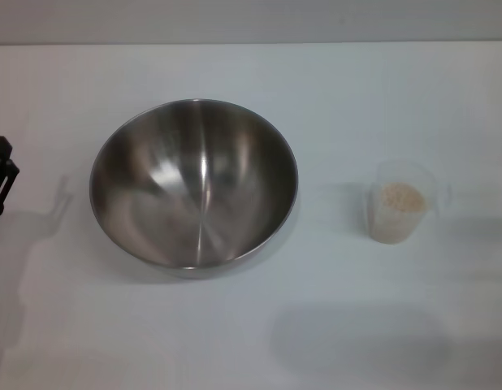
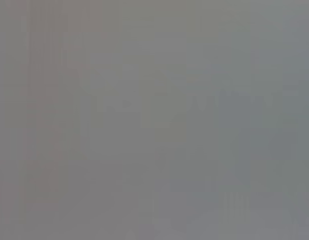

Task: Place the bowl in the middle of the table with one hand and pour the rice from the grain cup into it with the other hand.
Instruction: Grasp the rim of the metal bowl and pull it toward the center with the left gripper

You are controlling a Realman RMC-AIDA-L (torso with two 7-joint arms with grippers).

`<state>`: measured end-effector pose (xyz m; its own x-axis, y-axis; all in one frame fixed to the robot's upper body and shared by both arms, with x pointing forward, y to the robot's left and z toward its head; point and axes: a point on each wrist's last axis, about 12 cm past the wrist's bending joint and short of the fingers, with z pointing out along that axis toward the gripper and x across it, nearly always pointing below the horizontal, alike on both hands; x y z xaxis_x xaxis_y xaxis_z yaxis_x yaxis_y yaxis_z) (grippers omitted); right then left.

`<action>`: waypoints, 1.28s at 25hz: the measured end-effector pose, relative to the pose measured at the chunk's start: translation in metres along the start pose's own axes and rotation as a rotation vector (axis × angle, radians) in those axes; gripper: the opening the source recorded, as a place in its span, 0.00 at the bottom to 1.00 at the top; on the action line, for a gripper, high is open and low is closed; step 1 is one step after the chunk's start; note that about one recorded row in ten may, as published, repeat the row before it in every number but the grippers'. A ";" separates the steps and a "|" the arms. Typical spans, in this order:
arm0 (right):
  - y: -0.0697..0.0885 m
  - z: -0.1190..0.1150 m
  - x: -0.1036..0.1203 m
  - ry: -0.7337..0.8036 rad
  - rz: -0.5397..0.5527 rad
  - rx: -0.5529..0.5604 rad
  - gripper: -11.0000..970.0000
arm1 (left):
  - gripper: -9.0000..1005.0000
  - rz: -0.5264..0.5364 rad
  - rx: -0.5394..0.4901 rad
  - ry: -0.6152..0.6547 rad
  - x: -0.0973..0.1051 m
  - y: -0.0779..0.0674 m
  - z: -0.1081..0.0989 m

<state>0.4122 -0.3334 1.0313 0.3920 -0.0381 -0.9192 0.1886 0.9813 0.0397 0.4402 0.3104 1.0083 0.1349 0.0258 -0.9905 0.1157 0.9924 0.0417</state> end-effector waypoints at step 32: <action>-0.001 0.000 -0.002 -0.014 -0.002 -0.001 0.86 | 0.83 0.088 0.100 0.429 -0.100 -0.024 0.102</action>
<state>0.4114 -0.3340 1.0329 0.4040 -0.0424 -0.9138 0.1880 0.9814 0.0376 0.5243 0.2714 1.1192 -0.2690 0.1778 -0.9466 0.2193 0.9683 0.1196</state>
